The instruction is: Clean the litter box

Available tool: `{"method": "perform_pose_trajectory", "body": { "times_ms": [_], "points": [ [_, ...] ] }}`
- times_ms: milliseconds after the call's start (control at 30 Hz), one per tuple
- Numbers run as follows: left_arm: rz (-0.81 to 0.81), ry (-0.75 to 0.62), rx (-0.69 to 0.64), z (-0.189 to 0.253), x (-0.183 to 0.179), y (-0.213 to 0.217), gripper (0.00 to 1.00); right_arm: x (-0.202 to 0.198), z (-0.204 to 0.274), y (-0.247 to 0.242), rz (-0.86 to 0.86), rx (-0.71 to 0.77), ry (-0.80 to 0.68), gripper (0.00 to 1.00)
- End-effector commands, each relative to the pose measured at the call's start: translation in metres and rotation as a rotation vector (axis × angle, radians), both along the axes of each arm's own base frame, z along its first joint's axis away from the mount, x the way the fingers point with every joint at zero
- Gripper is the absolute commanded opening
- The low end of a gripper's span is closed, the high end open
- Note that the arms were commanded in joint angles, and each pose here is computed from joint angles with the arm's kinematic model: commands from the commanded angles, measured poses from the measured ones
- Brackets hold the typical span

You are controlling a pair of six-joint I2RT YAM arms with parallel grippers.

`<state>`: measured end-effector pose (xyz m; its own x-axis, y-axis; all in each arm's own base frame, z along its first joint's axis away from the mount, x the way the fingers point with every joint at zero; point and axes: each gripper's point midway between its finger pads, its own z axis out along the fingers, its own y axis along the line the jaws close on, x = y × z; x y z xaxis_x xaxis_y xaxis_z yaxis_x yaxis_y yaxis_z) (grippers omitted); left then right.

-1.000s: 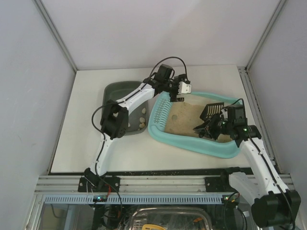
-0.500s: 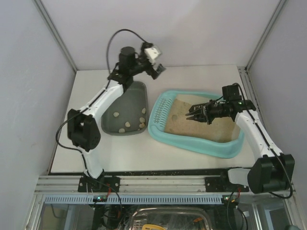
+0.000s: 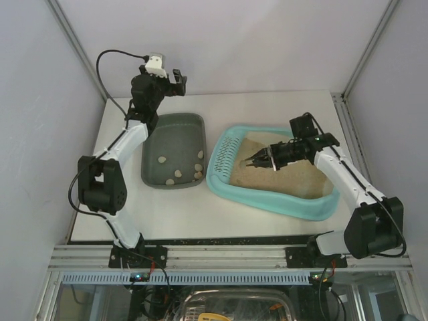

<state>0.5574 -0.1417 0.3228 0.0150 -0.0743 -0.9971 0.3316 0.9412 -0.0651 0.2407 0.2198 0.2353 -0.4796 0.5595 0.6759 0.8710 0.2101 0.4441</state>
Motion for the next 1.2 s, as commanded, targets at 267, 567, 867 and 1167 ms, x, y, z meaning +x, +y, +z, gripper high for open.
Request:
{"method": "perform_pose_trajectory", "body": {
  "times_ms": [267, 567, 867, 1167],
  "points": [
    [0.137, -0.061, -0.001, 0.007, -0.006, 0.046, 1.0, 0.021, -0.019, 0.062, -0.183, 0.162, 0.414, 0.0],
    [0.106, -0.06, 0.065, -0.02, -0.012, 0.047, 1.0, 0.036, -0.06, 0.074, -0.305, 0.198, 0.397, 0.0],
    [0.06, -0.1, 0.119, -0.021, -0.009, 0.043, 1.0, 0.066, -0.073, 0.083, -0.356, 0.269, 0.308, 0.0],
    [0.063, -0.088, 0.119, -0.024, -0.009, 0.042, 1.0, 0.079, -0.091, 0.053, -0.528, 0.249, 0.279, 0.0]
  ]
}}
